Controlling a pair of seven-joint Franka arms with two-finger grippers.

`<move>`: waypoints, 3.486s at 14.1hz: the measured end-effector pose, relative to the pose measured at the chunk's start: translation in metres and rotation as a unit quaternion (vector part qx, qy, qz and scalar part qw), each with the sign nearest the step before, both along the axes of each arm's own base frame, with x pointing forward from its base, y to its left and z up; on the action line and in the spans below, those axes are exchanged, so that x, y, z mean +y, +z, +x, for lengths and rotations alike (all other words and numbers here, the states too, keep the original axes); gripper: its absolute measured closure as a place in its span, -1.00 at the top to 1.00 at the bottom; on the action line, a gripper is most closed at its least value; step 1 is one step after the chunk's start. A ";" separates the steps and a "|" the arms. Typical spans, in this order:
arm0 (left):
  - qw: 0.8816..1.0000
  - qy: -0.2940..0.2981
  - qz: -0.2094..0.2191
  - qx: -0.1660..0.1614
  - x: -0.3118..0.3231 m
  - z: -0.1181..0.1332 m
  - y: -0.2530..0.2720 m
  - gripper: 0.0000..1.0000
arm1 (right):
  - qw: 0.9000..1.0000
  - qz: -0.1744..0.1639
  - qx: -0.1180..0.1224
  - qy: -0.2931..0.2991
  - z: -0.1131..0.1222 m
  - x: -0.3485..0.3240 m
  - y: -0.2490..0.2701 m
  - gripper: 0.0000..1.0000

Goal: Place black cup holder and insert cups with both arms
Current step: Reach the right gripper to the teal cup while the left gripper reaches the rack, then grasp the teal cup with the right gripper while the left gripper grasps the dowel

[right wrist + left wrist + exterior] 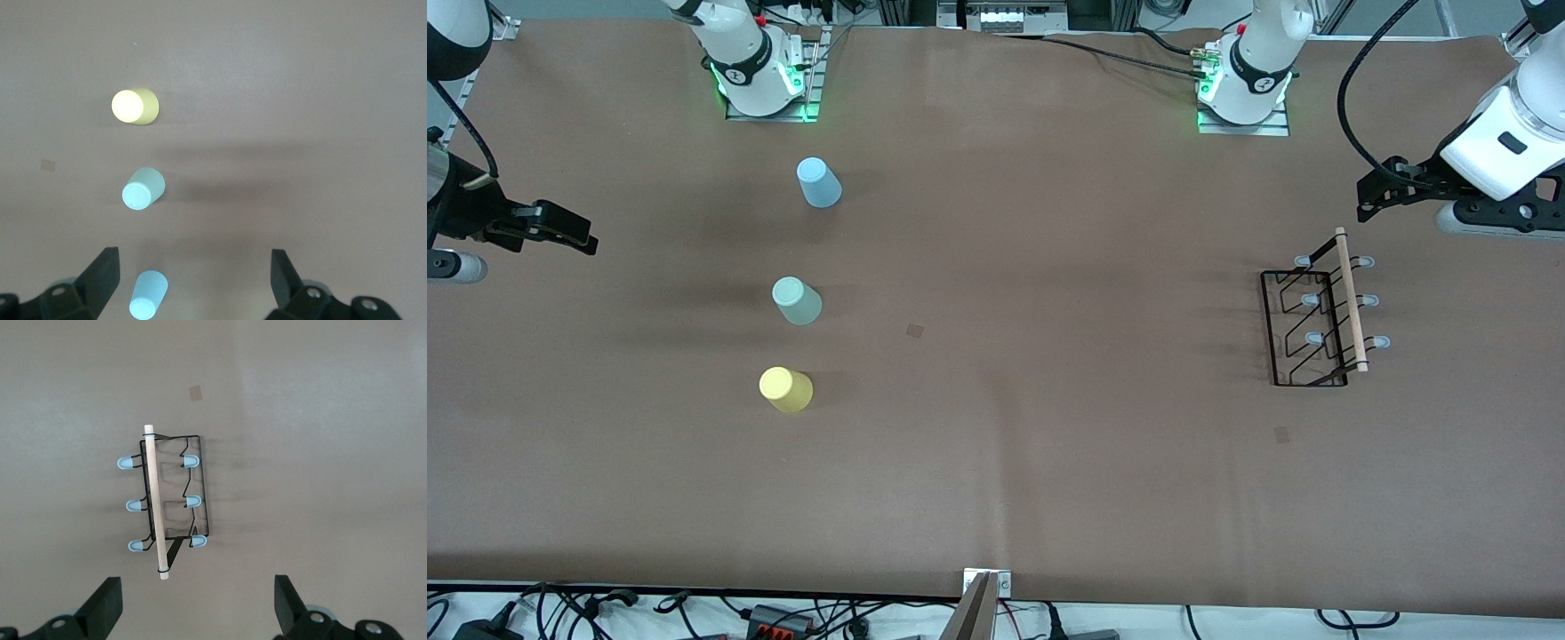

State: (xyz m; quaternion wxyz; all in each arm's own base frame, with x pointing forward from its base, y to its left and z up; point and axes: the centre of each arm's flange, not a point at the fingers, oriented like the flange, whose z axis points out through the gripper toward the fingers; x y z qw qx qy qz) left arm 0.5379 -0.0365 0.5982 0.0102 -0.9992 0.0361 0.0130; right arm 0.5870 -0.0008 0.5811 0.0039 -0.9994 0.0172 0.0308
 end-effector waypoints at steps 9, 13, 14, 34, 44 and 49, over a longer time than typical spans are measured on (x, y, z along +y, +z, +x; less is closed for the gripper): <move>1.000 0.000 0.000 0.000 0.000 0.000 0.000 1.00 | 0.999 0.003 0.035 0.008 0.011 0.001 -0.038 1.00; 1.000 0.000 0.000 0.000 0.000 0.000 0.000 1.00 | 0.997 0.007 0.065 0.029 0.009 0.005 -0.073 1.00; 1.000 0.000 0.000 0.002 0.000 0.000 -0.001 1.00 | 0.998 0.007 0.052 0.031 0.003 0.008 -0.080 1.00; 0.995 0.039 0.053 0.079 0.080 0.053 -0.166 0.98 | 0.999 0.008 -0.028 0.013 -0.057 0.110 -0.312 1.00; 0.999 0.030 0.042 0.007 0.083 0.017 -0.245 0.86 | 0.999 0.010 -0.035 -0.016 -0.058 0.159 -0.314 1.00; 0.999 0.033 0.039 0.001 0.088 0.006 -0.265 0.82 | 0.999 0.009 -0.033 -0.020 -0.066 0.155 -0.338 1.00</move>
